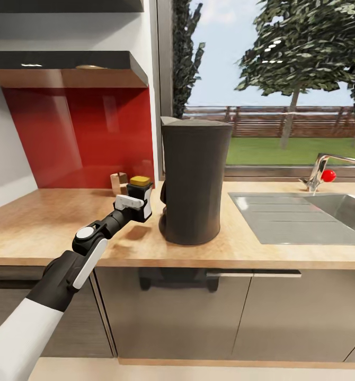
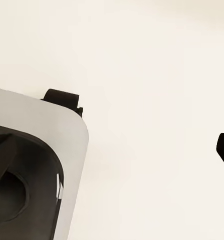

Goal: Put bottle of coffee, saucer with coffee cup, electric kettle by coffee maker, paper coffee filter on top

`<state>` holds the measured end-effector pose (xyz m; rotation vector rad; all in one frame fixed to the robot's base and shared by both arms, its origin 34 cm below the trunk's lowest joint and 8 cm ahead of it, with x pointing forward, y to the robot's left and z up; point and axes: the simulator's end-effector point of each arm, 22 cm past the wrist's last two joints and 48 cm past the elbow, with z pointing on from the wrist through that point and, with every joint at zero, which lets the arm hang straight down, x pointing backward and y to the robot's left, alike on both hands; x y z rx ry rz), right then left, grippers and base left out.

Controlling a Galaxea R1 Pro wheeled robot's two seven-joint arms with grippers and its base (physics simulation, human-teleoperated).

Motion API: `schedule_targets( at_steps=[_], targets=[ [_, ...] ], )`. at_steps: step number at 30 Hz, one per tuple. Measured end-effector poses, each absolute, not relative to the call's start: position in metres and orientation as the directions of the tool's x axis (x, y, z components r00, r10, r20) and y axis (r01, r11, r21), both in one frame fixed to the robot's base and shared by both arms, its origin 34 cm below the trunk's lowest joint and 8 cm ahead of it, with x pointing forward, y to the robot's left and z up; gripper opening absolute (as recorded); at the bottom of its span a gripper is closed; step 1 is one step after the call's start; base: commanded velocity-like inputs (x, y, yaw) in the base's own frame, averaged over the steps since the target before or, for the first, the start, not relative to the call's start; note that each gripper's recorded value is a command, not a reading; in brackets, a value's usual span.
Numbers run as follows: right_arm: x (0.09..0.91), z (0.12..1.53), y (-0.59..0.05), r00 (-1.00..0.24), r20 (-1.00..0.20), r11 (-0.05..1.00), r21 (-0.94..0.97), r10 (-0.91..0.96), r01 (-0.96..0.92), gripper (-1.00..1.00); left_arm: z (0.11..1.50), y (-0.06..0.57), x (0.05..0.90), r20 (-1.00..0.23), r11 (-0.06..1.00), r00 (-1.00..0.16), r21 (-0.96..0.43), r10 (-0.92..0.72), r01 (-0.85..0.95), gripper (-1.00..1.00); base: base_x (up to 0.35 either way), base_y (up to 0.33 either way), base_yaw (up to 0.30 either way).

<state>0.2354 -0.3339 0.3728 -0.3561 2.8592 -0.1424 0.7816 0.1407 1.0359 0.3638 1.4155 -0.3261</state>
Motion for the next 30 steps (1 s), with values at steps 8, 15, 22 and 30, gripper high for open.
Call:
schedule_targets(
  at_steps=[8,15,22,30],
  targets=[
    [0.235,0.367,-0.334,-0.937,-0.240,0.965,-0.127,-0.253,-0.228,1.00,1.030,0.141,0.781,-0.992,0.901,0.128,0.052,-0.004,0.430,-1.00,0.000,0.000,0.000],
    [0.234,0.363,-0.334,-0.937,-0.240,0.965,-0.127,-0.253,-0.228,1.00,1.027,0.141,0.780,-0.992,0.902,0.129,0.051,-0.005,0.429,-1.00,0.000,0.000,0.000],
    [0.234,0.363,-0.334,-0.937,-0.240,0.965,-0.128,-0.253,-0.228,1.00,1.026,0.141,0.780,-0.992,0.902,0.128,0.051,-0.005,0.429,-1.00,0.050,0.000,0.000],
    [0.234,0.363,-0.334,-0.937,-0.240,0.965,-0.128,-0.253,-0.228,1.00,1.026,0.141,0.781,-0.992,0.902,0.127,0.051,-0.004,0.429,-1.00,0.120,0.000,0.000]
  ],
)
